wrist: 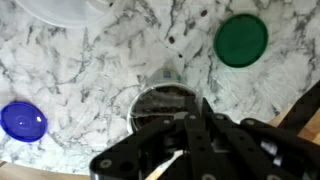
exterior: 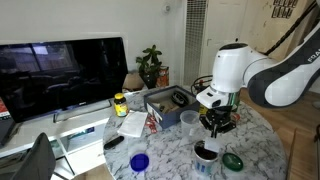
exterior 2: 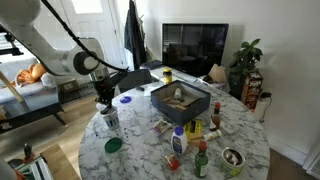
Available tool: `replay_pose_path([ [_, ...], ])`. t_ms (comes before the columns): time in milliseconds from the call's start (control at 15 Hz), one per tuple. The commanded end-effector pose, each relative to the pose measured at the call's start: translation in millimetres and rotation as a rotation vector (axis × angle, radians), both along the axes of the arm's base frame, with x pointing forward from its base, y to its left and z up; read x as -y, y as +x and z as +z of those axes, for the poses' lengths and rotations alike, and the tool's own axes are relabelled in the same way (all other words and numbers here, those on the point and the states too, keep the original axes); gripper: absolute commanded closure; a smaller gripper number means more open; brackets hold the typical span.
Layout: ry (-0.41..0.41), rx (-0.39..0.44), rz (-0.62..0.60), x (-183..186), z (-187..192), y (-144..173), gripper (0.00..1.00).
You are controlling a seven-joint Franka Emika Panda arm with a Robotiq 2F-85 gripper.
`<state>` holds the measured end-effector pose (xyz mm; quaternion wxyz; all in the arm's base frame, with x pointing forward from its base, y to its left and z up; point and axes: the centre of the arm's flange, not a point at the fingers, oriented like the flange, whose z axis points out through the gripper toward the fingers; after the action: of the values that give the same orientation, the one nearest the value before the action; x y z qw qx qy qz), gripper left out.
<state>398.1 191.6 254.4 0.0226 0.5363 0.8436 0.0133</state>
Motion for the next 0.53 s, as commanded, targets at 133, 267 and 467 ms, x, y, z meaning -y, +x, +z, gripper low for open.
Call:
replay_pose_path([
  [133, -0.01, 0.061, 0.032, -5.2, -1.5, -0.1, 0.94],
  [267, -0.011, 0.064, 0.039, -5.8, -2.8, -0.2, 0.94],
  [467, -0.021, 0.09, 0.043, -9.6, -9.0, 0.0, 0.98],
])
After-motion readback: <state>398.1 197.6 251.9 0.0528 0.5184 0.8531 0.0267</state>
